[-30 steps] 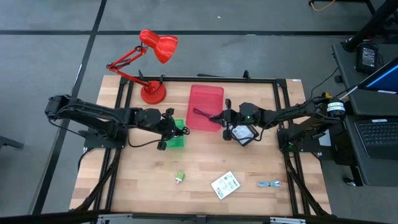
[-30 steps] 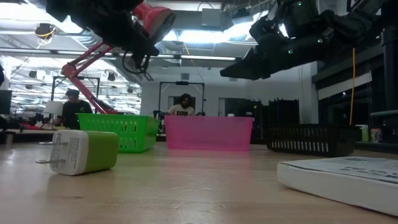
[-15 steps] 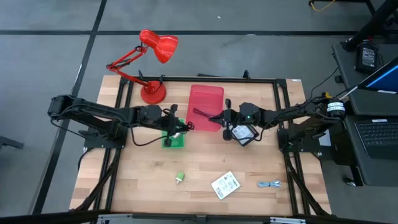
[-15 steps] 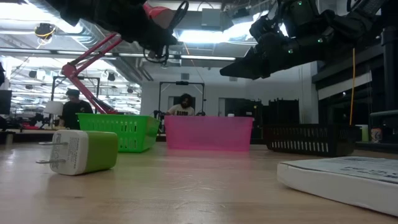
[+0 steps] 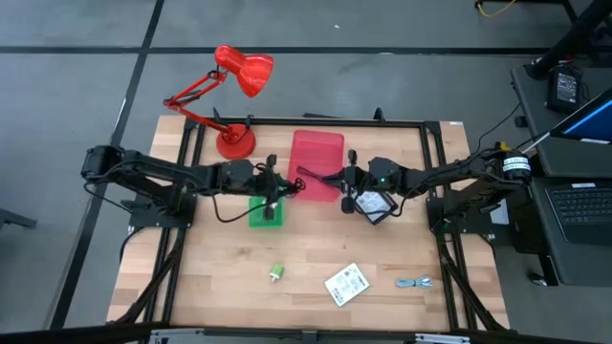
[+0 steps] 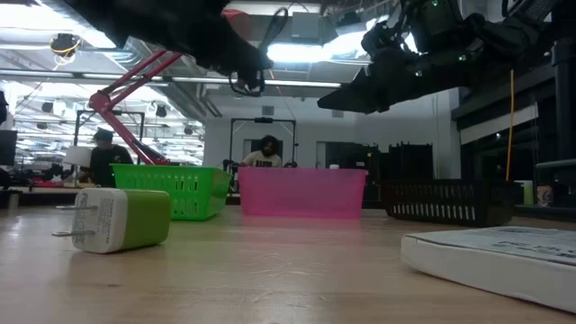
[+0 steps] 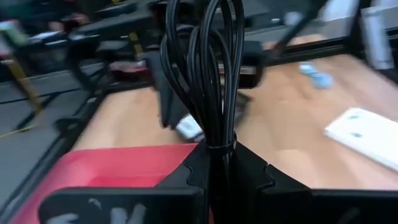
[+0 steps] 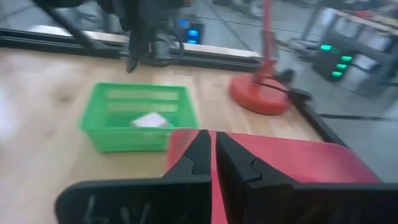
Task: Pick and place items into bin
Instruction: Put the black charger cable into the pink bin
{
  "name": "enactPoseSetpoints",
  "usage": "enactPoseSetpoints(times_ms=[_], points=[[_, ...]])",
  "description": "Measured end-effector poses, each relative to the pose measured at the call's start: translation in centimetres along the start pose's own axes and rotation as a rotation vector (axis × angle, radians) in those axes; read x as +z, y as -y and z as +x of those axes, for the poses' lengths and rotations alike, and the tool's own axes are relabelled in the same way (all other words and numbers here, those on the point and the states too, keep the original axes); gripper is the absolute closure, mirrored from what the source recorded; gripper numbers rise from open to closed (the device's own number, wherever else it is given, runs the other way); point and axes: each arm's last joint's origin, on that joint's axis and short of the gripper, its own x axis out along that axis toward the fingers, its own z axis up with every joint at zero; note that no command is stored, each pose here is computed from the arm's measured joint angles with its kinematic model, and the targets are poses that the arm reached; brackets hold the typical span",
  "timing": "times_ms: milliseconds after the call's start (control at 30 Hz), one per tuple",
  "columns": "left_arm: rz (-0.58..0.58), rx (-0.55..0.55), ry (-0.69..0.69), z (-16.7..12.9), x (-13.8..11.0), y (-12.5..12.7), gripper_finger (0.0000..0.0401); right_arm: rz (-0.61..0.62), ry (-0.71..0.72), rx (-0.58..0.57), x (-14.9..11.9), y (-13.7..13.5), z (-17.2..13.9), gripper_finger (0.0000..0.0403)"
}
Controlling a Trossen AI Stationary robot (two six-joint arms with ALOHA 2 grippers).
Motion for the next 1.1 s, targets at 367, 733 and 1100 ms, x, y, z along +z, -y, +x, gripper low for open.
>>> enactPoseSetpoints(times_ms=[367,733,1100], points=[[-0.122,0.27,-0.08,3.1,-2.2,-3.2,0.0373,-0.008,-0.013,-0.272,0.3,0.9,-0.2,0.0396],[-0.06,0.266,-0.297,7.4,-1.8,-4.9,0.0373,-0.066,0.008,-0.322,1.5,1.3,-1.2,0.0396],[0.069,0.152,-0.419,10.0,-2.3,-4.8,0.0373,-0.073,-0.03,-0.317,2.3,1.4,-2.6,0.0396]])
